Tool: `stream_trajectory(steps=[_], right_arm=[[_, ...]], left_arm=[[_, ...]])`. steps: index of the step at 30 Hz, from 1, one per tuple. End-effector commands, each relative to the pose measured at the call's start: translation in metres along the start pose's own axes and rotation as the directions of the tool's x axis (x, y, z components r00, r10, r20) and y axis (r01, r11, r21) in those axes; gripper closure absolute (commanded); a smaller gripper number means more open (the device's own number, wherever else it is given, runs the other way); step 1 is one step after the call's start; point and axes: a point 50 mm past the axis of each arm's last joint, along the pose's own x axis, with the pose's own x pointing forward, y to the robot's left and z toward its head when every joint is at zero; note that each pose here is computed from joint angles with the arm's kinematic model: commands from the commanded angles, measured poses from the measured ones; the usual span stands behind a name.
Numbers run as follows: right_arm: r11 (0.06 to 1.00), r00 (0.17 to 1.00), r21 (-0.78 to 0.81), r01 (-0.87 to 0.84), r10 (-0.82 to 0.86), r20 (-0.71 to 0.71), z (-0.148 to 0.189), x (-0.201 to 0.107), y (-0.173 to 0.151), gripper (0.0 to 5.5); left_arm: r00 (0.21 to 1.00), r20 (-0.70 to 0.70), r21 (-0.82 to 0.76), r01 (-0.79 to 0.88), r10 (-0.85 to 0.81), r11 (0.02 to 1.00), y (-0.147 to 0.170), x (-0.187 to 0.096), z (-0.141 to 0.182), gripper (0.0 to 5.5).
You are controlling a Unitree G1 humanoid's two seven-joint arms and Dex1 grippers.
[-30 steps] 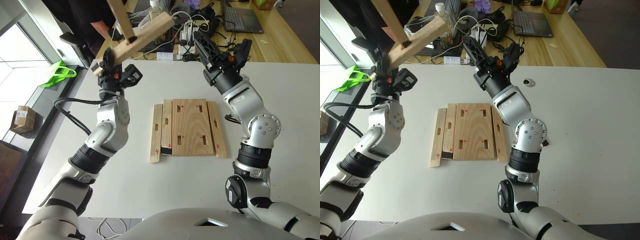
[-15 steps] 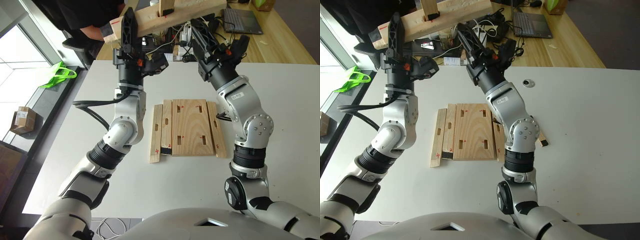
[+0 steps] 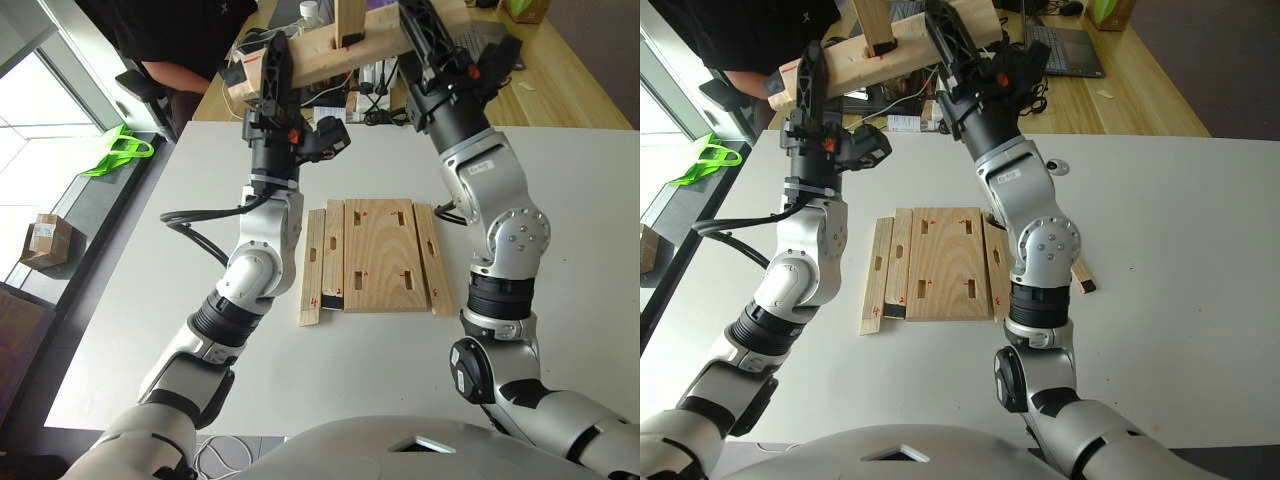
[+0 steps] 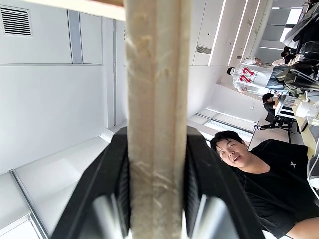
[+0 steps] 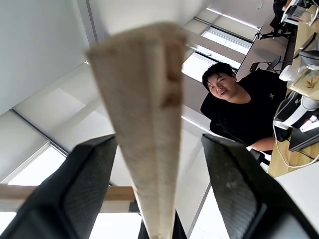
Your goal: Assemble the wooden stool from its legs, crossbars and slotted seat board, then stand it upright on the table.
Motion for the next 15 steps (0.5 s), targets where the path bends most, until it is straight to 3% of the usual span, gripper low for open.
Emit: stream_trajectory(steps=[1,9,15], right_arm=[[0.999,0.999,0.019,-0.035,0.034,0.016,0.0020,0.0061,0.0077,3.01],[0.998,0.999,0.046,-0.033,0.032,0.015,0.0037,0.0007,0.0048,4.42],[0.999,0.999,0.037,-0.037,0.036,0.012,0.0047,-0.0002,0.0047,4.49]], left_arm=[[1.000,-0.009,0.000,-0.007,0.007,1.000,0.0020,0.0008,-0.0011,4.47],[1.000,-0.031,-0.039,-0.004,0.003,0.999,0.0023,0.0000,0.0007,4.47],[0.999,-0.026,-0.141,0.041,-0.045,0.989,0.0014,0.0007,0.0032,4.47]])
